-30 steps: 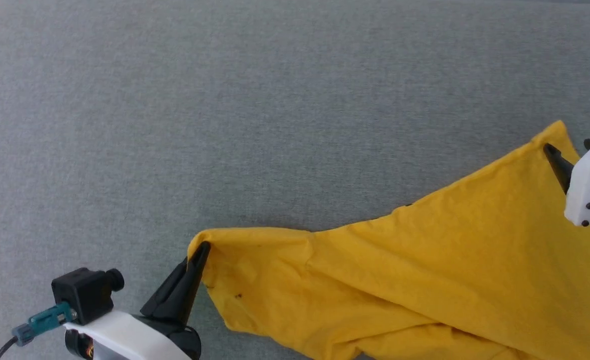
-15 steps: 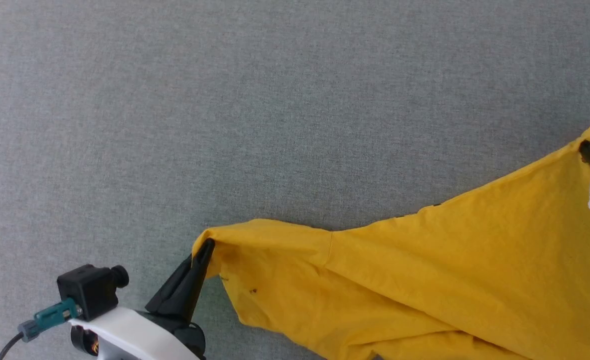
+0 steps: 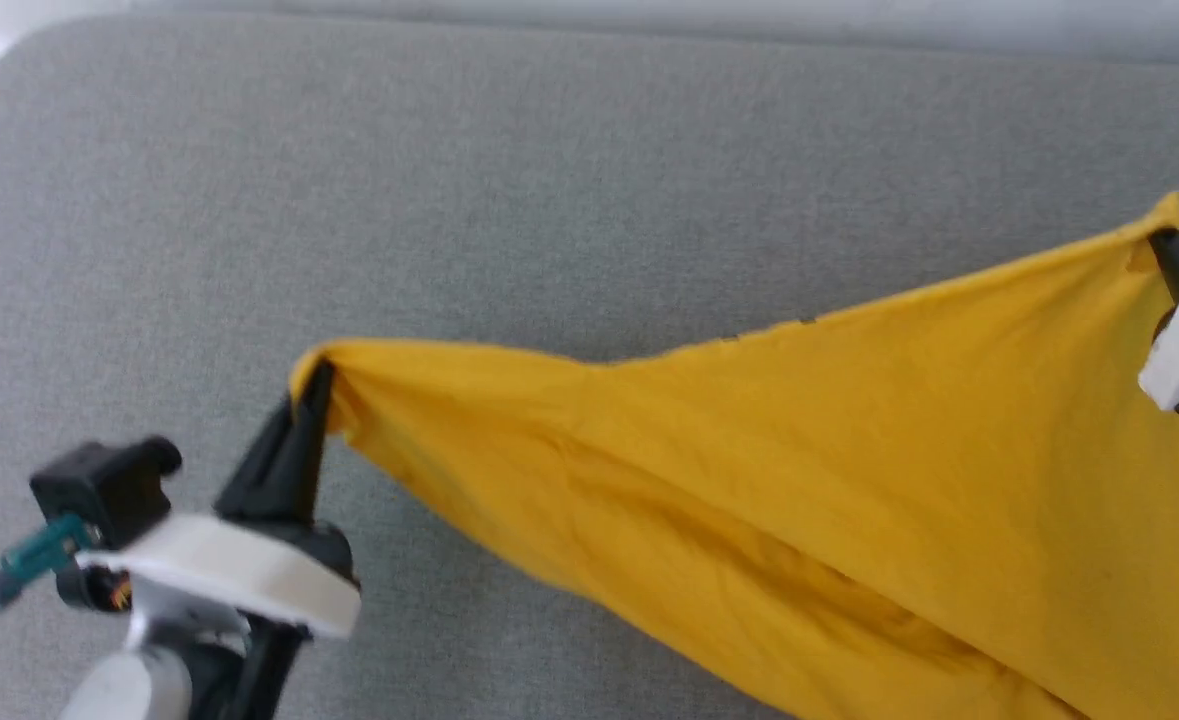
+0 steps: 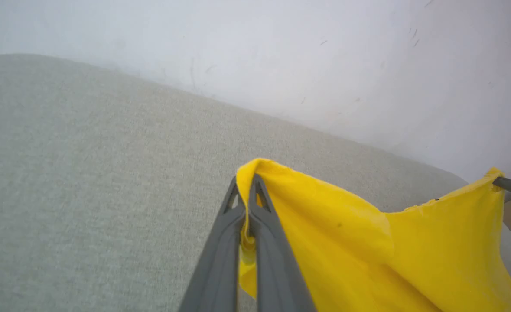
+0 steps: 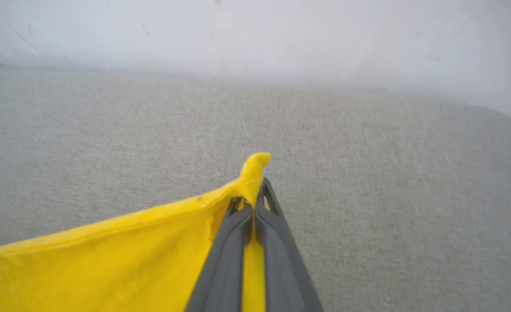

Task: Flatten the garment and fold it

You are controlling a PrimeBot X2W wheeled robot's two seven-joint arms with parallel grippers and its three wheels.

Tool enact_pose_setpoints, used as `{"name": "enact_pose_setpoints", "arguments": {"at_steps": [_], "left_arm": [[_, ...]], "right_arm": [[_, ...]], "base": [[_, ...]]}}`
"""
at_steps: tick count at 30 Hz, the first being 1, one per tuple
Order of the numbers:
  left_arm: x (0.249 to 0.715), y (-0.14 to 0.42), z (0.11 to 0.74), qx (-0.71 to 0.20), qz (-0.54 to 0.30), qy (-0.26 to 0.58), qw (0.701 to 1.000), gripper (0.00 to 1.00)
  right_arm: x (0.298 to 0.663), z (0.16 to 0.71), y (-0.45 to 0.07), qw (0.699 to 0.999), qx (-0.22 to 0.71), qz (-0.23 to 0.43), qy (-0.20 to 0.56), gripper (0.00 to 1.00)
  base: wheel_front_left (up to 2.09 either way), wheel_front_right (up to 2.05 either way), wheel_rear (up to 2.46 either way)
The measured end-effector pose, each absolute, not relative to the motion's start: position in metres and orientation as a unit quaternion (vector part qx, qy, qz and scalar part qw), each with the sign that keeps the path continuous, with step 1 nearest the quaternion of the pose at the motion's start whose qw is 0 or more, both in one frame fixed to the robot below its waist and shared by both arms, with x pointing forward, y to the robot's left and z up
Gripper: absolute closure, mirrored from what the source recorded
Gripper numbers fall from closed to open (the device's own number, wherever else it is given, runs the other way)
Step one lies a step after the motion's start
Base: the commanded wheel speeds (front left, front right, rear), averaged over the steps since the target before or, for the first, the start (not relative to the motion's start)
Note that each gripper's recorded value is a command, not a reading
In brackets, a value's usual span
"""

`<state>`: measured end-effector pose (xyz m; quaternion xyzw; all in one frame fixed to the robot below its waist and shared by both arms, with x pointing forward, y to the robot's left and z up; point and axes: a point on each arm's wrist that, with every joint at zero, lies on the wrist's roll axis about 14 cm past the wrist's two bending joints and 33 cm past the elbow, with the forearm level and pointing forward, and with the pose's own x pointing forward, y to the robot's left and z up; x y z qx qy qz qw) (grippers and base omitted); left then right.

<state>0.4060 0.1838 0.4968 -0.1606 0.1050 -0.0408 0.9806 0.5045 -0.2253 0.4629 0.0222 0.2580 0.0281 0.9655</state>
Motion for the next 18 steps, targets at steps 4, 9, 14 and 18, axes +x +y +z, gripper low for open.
{"name": "enact_pose_setpoints", "arguments": {"at_steps": [4, 9, 14, 18], "left_arm": [[0.432, 0.191, 0.547, -0.116, -0.039, 0.021, 0.992, 1.0], [0.456, 0.185, 0.627, -0.058, -0.064, -0.088, 0.992, 1.0], [0.464, 0.175, 0.707, -0.013, -0.084, -0.182, 0.98, 1.0], [0.46, 0.169, 0.768, 0.012, -0.087, -0.251, 0.964, 1.0]], "right_arm": [[0.502, 0.512, -0.222, 0.983, 0.033, 0.028, 0.177, 1.0], [0.502, 0.59, -0.215, 0.996, 0.044, 0.035, 0.063, 1.0], [0.49, 0.664, -0.215, 0.998, 0.039, 0.039, -0.033, 1.0], [0.475, 0.712, -0.215, 0.995, 0.036, 0.044, -0.087, 1.0]], "base": [[0.0, 0.0, 0.0], [0.0, 0.0, 0.0], [0.0, 0.0, 0.0], [0.0, 0.0, 0.0]]}}
